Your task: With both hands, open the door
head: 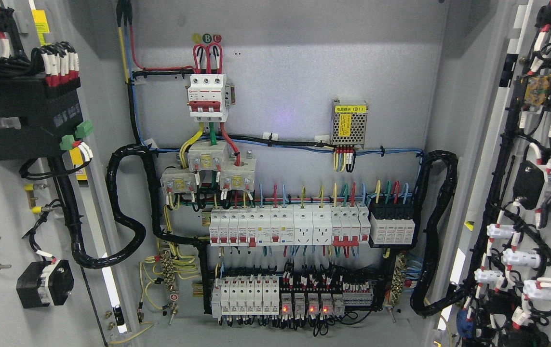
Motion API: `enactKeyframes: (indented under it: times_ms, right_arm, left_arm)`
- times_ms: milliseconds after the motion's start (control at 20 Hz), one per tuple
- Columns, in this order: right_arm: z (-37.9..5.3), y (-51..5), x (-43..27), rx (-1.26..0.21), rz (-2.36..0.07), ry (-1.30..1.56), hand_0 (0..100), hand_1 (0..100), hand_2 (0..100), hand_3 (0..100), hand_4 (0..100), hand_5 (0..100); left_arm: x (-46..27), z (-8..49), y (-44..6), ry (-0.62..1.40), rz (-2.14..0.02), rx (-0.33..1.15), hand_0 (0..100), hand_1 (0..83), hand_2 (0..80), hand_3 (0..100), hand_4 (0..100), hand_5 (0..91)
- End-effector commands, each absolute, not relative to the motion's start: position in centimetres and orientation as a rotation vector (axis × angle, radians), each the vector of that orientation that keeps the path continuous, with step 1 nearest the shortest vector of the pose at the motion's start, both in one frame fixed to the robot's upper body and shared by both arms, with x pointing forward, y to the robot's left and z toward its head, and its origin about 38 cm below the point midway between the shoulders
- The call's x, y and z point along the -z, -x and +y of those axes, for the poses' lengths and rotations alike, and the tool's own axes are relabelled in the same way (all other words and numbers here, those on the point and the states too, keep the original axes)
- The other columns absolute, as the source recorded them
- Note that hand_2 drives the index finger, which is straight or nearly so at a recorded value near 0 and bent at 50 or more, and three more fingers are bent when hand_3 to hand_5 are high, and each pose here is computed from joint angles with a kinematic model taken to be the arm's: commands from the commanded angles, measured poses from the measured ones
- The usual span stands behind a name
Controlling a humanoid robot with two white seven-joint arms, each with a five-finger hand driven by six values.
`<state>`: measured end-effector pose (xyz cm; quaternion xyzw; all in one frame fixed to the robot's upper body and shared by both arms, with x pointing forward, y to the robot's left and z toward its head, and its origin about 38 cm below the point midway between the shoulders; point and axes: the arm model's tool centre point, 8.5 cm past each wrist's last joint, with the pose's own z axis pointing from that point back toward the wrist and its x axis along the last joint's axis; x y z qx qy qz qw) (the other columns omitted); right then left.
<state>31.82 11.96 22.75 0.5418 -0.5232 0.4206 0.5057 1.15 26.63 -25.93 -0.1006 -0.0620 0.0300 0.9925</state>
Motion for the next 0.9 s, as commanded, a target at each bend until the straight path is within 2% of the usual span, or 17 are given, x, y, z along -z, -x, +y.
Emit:
enactKeyframes:
  times_ms: [0, 200, 300, 551, 701, 851]
  right_arm:
    - [7.8, -36.8, -21.7, -0.817, -1.324, -1.206, 0, 50, 4, 0, 0, 0]
    - [4.5, -37.5, -20.4, -0.785, -1.422, -1.054, 0, 50, 4, 0, 0, 0]
    - [2.9, -37.4, -20.3, -0.749, -1.45, -1.032, 0, 50, 4, 0, 0, 0]
    - [-1.3, -37.1, -19.1, -0.686, -1.55, -0.896, 0, 50, 4, 0, 0, 0]
    - [-4.4, -36.5, -17.9, -0.632, -1.603, -0.825, 0, 50, 4, 0, 0, 0]
    - [-8.9, -35.8, -17.6, -0.558, -1.665, -0.745, 0, 50, 4, 0, 0, 0]
  left_arm:
    - [25.9, 26.6, -1.6, 0.203, -0.134, -0.057, 12, 55.6, 0.0, 0, 0, 0.0]
    - [25.9, 26.3, -2.7, 0.212, -0.18, -0.052, 12, 55.6, 0.0, 0, 0, 0.0]
    - [25.4, 25.3, -5.6, 0.249, -0.33, -0.023, 12, 55.6, 0.0, 0, 0, 0.0]
    - [19.3, 23.2, -15.1, 0.361, -0.914, 0.087, 12, 55.6, 0.0, 0, 0, 0.0]
    - [15.2, 22.3, -18.9, 0.428, -1.085, 0.16, 12, 55.6, 0.0, 0, 0, 0.0]
    - [11.3, 20.3, -19.4, 0.522, -1.199, 0.282, 12, 55.6, 0.0, 0, 0, 0.0]
